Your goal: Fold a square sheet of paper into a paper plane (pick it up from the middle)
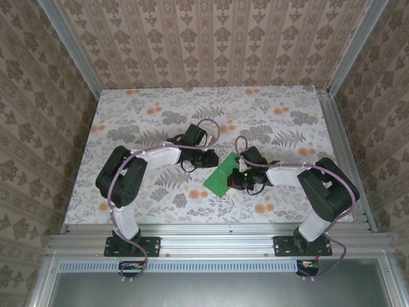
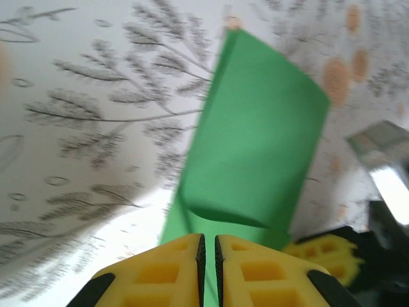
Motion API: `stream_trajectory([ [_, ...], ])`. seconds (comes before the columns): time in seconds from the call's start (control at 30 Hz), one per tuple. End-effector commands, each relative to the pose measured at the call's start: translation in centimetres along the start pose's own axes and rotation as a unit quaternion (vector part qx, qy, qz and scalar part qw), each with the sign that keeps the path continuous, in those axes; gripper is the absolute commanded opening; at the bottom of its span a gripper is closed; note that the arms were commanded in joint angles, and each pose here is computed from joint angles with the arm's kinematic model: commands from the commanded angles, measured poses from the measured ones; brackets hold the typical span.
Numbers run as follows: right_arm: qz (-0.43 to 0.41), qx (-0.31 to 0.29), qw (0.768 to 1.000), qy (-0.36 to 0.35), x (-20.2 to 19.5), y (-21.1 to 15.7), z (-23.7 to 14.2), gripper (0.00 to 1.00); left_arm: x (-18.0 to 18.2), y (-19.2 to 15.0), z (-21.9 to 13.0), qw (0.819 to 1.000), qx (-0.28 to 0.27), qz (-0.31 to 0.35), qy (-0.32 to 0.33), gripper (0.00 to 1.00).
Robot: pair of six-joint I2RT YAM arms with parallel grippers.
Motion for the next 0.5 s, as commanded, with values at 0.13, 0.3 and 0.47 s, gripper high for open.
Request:
stream_trajectory([
  [0.13,0.017,0.019,0.996,-0.080,-3.0,-1.3,0.1,0.02,-1.3,-2.2,2.3,0.999,0.030,-0.010,-0.036,0.16],
  [0.3,0.018,0.019,0.996,-0.086,-3.1,-1.4,0.0,0.02,-0.9,-2.0,3.9,0.998,0.037,-0.012,-0.042,0.16],
  [0.47,0.018,0.020,0.995,-0.094,-3.4,-1.6,-0.1,0.02,0.3,-1.9,5.0,0.998,0.041,-0.020,-0.034,0.16],
])
Point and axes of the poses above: each hand's point on the last joint's axis, 136 mm out from that joint toward the fingers, its own z axis out along the fingers, its own x axis along the line the jaws close on, y = z × x, the point moved 6 cm from there along -z, back along the fingers, and after that the axes turned 12 degrees about z, right-handed, at the moved point
